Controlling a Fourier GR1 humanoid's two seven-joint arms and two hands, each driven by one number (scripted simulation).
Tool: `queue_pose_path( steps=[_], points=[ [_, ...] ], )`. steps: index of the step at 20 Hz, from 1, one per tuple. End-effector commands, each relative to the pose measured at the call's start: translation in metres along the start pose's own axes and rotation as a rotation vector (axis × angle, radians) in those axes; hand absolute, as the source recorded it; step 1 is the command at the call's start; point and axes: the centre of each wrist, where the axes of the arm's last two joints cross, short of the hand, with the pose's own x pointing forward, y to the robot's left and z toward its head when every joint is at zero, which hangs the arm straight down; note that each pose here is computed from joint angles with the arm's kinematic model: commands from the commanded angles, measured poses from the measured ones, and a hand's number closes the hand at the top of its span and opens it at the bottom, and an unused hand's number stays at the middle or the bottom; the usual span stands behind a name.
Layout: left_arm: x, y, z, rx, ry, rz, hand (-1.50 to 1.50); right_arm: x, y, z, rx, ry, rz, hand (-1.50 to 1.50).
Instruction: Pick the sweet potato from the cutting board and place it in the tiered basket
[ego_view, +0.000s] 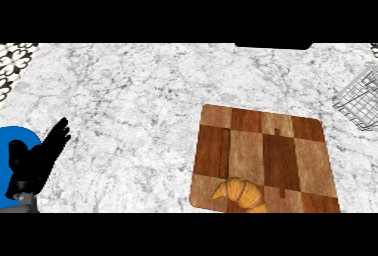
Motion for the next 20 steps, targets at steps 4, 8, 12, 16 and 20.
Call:
queue_pose_path(
  steps=[4, 8, 12, 16, 20],
  points=[
    [0.008, 0.001, 0.000, -0.009, 0.002, -0.016, 0.00, -0.014, -0.022, -0.028, 0.025, -0.108, 0.296, 1.50],
    [0.012, 0.003, -0.009, 0.011, 0.004, -0.011, 0.00, -0.009, -0.026, -0.027, 0.047, -0.152, 0.314, 1.50],
    [0.000, 0.001, -0.005, 0.011, 0.017, 0.002, 0.00, -0.023, -0.042, -0.046, 0.106, -0.190, 0.391, 1.50],
    [-0.004, -0.005, 0.008, 0.019, 0.016, -0.006, 0.00, -0.025, -0.026, -0.039, 0.176, -0.163, 0.408, 1.50],
    [0.001, 0.000, -0.006, 0.008, 0.022, -0.002, 0.00, -0.029, -0.030, -0.044, 0.369, -0.003, 0.382, 1.50]
  ],
)
